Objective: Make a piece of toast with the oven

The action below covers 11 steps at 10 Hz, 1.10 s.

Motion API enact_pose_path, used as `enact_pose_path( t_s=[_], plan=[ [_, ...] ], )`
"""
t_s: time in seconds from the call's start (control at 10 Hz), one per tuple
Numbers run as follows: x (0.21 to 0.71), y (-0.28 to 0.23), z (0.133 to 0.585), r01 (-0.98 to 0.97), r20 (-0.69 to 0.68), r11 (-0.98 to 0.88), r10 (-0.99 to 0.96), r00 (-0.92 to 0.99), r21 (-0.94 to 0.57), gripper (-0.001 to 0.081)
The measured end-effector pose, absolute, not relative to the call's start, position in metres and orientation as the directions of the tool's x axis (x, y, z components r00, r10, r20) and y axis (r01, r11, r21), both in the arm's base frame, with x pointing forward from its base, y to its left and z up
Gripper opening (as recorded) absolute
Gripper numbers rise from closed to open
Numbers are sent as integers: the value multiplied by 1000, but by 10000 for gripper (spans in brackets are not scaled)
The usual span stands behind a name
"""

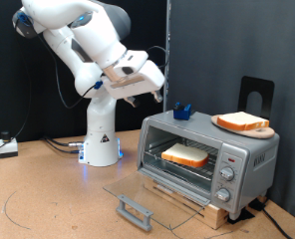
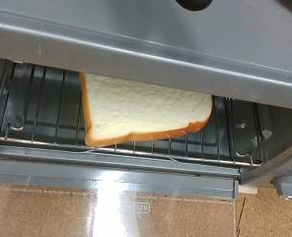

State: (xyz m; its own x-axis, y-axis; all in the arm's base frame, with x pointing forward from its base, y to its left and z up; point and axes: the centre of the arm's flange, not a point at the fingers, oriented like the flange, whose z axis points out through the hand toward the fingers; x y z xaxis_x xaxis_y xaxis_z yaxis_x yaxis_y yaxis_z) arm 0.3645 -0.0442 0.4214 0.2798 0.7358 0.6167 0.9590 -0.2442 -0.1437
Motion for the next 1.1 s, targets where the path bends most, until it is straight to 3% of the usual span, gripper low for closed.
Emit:
enact_pose_path(
  t_s=[0.1,0.3,0.7,0.8,0.9,1.1],
  plan=[
    [364,-43,421,959,617,-244,736,279,-142,809],
    [364,-47,419,883,589,-382,660,466,-272,809],
    [368,-100,412,552,404,-704,392,826,-446,809],
    [369,-108,411,471,331,-749,346,878,-466,809],
    [370,-106,410,506,353,-733,374,858,-454,809],
    [365,-99,408,353,222,-753,274,936,-556,809]
  ],
)
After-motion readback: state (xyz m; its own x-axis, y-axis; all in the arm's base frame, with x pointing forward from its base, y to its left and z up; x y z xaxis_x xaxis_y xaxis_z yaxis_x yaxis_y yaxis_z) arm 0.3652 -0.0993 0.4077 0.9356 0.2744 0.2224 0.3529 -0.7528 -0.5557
